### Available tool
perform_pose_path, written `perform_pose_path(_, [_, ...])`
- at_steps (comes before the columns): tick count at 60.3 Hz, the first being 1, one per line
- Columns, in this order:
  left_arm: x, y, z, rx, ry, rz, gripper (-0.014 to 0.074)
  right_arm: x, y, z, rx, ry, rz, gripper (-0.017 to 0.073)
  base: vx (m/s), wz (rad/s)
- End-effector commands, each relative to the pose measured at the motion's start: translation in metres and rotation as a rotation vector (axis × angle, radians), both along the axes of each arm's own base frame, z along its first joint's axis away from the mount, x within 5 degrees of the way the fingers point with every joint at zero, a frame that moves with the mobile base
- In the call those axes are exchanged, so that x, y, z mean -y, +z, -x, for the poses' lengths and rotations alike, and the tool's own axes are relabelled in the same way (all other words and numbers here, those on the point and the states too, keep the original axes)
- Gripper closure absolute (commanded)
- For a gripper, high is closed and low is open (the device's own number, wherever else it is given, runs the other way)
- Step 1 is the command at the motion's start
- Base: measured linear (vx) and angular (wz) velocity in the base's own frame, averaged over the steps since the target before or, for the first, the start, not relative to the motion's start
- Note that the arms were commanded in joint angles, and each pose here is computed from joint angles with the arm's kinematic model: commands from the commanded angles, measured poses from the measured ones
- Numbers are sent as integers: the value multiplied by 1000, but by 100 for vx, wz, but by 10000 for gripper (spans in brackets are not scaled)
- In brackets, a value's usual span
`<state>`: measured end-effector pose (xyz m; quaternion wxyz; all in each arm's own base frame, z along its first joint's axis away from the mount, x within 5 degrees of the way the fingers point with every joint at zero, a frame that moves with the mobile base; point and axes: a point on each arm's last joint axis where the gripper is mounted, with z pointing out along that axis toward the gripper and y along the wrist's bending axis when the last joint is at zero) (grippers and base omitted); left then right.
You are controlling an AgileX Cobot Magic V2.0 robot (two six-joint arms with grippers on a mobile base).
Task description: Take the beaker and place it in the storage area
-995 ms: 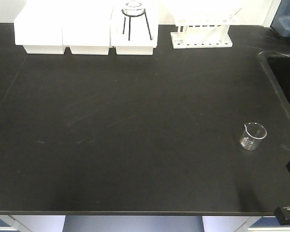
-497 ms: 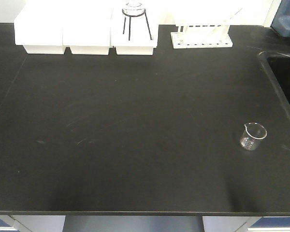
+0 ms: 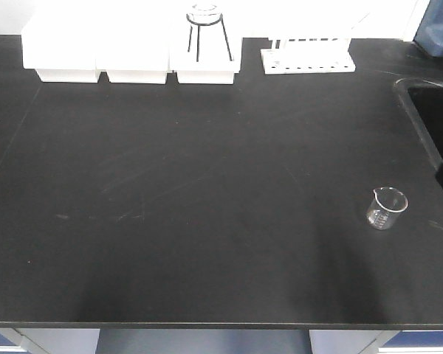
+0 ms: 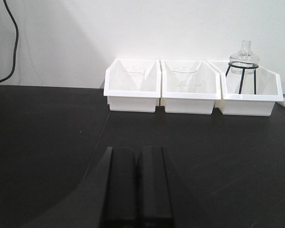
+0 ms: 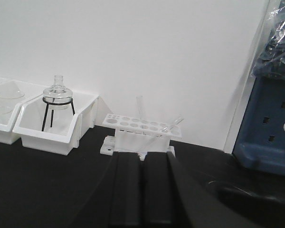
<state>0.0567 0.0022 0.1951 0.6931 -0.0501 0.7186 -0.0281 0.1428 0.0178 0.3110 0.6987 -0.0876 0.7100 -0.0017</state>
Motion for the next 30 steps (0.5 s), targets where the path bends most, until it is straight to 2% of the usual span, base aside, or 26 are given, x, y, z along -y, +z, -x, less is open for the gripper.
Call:
perform_pose_path(1, [2, 1, 0, 80, -20, 10, 602, 1, 20, -8, 133, -15, -60, 559, 0, 0])
perform_pose_path(7, [2, 1, 0, 80, -20, 10, 602, 0, 17, -10, 105, -16, -110, 545, 0, 0])
perform_pose_path(16, [2, 1, 0, 80, -19, 10, 602, 0, 14, -11, 72, -14, -116, 457, 0, 0])
perform_pose_path(21, [2, 1, 0, 80, -19, 10, 602, 0, 14, -11, 63, -13, -113, 356, 0, 0])
perform_pose_path(30, [2, 1, 0, 80, -19, 10, 602, 0, 12, -11, 50, -13, -117, 53, 0, 0])
